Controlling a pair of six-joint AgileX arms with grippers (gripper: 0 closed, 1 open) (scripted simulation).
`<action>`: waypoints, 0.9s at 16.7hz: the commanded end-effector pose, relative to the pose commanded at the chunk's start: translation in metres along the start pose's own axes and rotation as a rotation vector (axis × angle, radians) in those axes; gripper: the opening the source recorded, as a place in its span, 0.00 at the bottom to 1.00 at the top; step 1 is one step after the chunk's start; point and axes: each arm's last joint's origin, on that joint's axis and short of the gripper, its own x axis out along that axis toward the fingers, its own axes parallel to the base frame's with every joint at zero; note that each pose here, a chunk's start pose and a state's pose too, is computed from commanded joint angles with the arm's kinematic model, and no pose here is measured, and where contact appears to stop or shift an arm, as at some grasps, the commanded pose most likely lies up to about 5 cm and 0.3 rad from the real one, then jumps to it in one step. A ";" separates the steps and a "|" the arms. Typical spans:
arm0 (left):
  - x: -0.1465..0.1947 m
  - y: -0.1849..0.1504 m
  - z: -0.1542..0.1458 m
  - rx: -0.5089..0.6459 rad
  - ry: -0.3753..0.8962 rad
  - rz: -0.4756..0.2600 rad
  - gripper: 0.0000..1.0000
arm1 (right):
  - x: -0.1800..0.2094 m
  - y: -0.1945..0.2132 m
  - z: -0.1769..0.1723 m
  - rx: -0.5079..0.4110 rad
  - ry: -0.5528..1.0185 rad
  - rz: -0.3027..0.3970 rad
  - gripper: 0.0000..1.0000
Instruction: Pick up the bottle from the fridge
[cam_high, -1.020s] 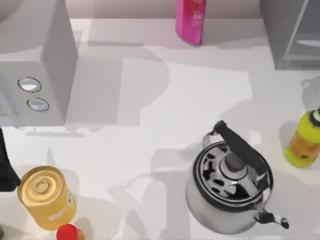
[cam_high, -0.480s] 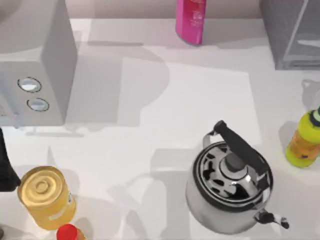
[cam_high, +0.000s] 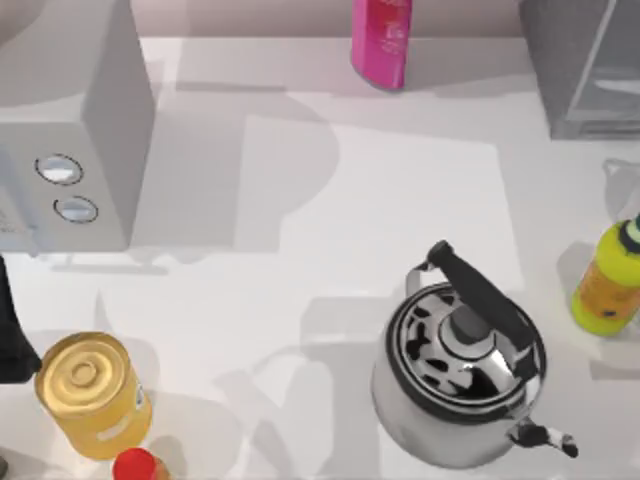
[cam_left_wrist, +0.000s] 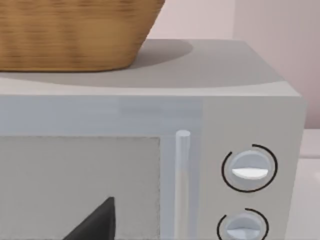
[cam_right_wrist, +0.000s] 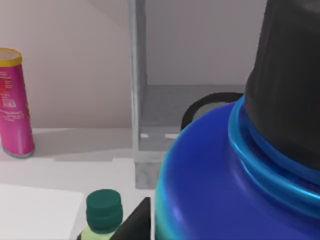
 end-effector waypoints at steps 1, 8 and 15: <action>0.000 0.000 0.000 0.000 0.000 0.000 1.00 | 0.000 0.000 -0.001 0.000 0.001 0.001 0.00; 0.000 0.000 0.000 0.000 0.000 0.000 1.00 | 0.001 0.002 0.004 0.007 0.015 0.006 0.00; 0.000 0.000 0.000 0.000 0.000 0.000 1.00 | 0.032 0.028 0.058 0.050 0.146 0.033 0.00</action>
